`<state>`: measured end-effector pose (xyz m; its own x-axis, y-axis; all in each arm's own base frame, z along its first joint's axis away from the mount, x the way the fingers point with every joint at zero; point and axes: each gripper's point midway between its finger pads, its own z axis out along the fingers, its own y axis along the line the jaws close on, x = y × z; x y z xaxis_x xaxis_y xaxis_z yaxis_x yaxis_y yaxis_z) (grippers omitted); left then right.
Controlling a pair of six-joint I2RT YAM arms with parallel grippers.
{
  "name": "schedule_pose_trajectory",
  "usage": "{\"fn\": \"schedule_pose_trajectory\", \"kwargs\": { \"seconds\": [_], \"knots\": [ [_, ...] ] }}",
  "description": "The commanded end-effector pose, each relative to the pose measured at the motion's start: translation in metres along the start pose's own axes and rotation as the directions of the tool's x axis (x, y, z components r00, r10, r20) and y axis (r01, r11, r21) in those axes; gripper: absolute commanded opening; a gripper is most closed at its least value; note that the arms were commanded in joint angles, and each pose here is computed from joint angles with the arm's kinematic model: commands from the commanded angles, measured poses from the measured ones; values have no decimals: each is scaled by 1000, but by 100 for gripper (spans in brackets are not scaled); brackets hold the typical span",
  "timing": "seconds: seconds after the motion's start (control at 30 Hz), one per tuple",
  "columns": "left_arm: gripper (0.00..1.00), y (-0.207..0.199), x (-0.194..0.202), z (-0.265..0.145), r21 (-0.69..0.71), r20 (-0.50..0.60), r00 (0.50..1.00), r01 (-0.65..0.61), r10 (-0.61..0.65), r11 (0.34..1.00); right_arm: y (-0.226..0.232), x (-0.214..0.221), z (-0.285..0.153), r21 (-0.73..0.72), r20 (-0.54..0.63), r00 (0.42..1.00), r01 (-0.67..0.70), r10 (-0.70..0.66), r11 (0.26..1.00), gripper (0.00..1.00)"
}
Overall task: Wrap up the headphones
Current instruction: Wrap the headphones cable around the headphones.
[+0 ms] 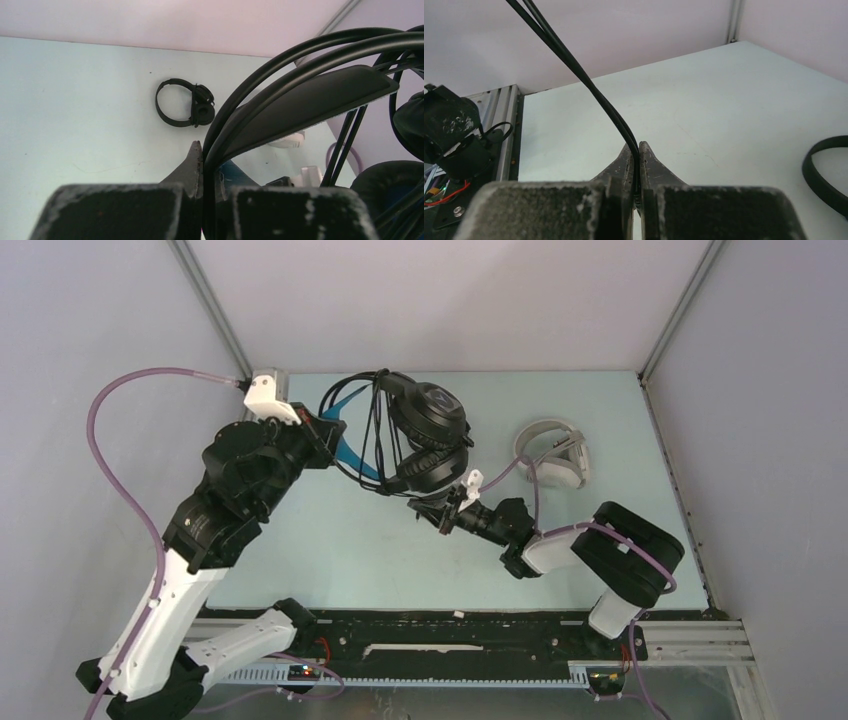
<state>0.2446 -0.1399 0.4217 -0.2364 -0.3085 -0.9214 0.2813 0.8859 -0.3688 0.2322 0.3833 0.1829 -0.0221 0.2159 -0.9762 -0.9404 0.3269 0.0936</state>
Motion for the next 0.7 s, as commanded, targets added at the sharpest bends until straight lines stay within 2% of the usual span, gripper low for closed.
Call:
{"fn": "schedule_pose_trajectory", "kwargs": {
  "seconds": [0.0,0.1,0.37,0.67],
  "knots": [
    [0,-9,-61,-18,55,200,974,99,-108,994,-19,3,-11,84,-14,999,-37,38,996,0],
    [0,-14,-74,-21,87,234,960,139,-156,986,-23,9,-14,91,2,997,-78,78,993,0],
    [0,-4,-95,-33,50,313,929,189,-195,981,-32,10,-15,140,19,995,-99,98,985,0],
    [0,24,-104,-42,-66,398,894,251,-205,966,-29,12,-15,128,17,995,-100,99,987,0]
  ]
}}
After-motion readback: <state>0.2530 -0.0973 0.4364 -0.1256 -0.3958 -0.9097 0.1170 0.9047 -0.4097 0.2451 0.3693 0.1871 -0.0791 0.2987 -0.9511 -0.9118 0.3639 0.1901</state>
